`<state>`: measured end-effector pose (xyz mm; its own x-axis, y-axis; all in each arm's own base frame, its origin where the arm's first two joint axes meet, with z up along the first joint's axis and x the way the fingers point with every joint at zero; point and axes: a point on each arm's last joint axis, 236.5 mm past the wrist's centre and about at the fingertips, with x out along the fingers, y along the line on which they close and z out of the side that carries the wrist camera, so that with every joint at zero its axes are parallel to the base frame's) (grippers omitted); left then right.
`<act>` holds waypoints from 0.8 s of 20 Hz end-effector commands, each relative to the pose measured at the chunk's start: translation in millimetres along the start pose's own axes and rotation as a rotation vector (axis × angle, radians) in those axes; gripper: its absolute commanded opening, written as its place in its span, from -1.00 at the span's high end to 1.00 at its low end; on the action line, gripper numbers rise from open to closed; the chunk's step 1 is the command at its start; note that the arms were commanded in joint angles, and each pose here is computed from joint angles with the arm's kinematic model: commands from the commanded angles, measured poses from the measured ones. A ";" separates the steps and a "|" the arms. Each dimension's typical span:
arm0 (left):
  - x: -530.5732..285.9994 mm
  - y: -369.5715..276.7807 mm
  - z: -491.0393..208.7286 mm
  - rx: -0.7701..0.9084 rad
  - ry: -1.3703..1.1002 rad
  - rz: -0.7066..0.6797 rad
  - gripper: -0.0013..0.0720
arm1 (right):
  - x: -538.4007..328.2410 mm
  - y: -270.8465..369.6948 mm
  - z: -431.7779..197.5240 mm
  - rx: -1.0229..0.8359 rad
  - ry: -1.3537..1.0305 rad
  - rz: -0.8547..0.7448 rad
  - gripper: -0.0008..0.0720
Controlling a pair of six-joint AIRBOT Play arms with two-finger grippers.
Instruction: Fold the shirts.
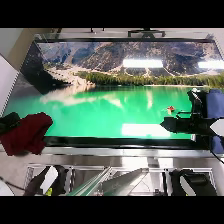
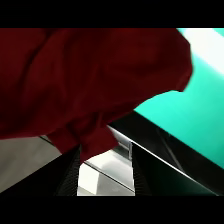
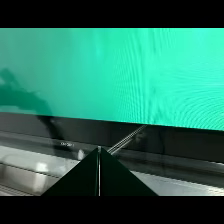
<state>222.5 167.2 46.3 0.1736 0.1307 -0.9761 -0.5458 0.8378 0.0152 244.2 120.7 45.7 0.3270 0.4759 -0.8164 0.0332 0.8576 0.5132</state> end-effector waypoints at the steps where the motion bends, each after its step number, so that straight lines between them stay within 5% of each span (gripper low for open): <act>1: 54.0 21.8 -9.5 -0.056 0.202 0.019 0.05 | 0.1 0.1 -0.3 0.000 0.001 0.000 0.93; 13: 154.5 42.7 -24.4 -0.018 0.445 0.071 0.11 | 0.1 0.1 -0.3 0.000 0.001 0.000 0.93; 14: 150.8 43.1 -21.7 -0.022 0.458 0.070 0.70 | 0.1 0.0 -0.2 0.000 0.001 0.000 0.93; 15: 144.2 40.8 -14.9 -0.023 0.459 0.061 0.98 | 0.1 0.0 -0.3 0.000 0.001 0.000 0.93; 16: 135.9 38.8 -5.4 -0.014 0.448 0.065 0.97 | 0.1 0.1 -0.3 0.000 0.001 0.000 0.93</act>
<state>214.5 210.1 -97.3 -0.2081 -0.0622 -0.9761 -0.5682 0.8200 0.0689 244.2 120.7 45.7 0.3270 0.4759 -0.8164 0.0332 0.8576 0.5132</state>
